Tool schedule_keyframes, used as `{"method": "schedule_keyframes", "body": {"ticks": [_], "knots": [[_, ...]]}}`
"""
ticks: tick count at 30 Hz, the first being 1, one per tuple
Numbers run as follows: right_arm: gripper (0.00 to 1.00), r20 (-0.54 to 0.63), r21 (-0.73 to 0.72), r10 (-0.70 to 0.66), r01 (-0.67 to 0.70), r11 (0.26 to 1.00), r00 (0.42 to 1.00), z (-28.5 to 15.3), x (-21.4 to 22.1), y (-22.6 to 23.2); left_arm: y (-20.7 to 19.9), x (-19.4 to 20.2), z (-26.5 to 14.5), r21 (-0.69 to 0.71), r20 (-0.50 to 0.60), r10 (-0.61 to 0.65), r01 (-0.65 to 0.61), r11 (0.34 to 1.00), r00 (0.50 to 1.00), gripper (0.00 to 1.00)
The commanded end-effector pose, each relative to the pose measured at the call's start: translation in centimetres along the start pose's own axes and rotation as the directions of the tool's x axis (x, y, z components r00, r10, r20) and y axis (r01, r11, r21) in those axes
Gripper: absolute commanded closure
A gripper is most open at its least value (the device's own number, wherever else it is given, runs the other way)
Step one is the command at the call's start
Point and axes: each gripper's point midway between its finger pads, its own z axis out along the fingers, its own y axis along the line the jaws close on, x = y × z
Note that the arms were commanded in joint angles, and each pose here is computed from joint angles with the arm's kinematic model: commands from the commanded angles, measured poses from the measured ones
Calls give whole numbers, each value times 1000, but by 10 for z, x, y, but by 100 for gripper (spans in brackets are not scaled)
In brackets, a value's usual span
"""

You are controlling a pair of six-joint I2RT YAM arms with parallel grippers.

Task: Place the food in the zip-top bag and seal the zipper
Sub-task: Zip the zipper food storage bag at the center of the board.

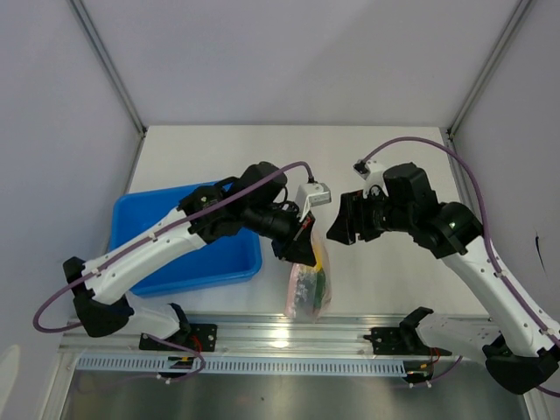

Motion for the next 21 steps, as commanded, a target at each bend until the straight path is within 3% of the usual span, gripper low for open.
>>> {"method": "schedule_keyframes", "body": {"ticks": [1,7,13,21], "knots": [[33,99,-94,-15,25,995,995,5,-23,16,-14,-23,-13,49,148,268,-277,960,952,99],[33,158,-55,-70,79,995,985,14,-22,-1,6,-3,0,49,117,402,-410,911,908,99],[33,124,-130,-52,68,989,991,35,19,-10,-8,27,21,256,95,345,-358,898,934,99],[31,202,-302,-131,189,934,971,19,23,21,-46,53,-8,430,158,319,-356,830,934,99]]}}
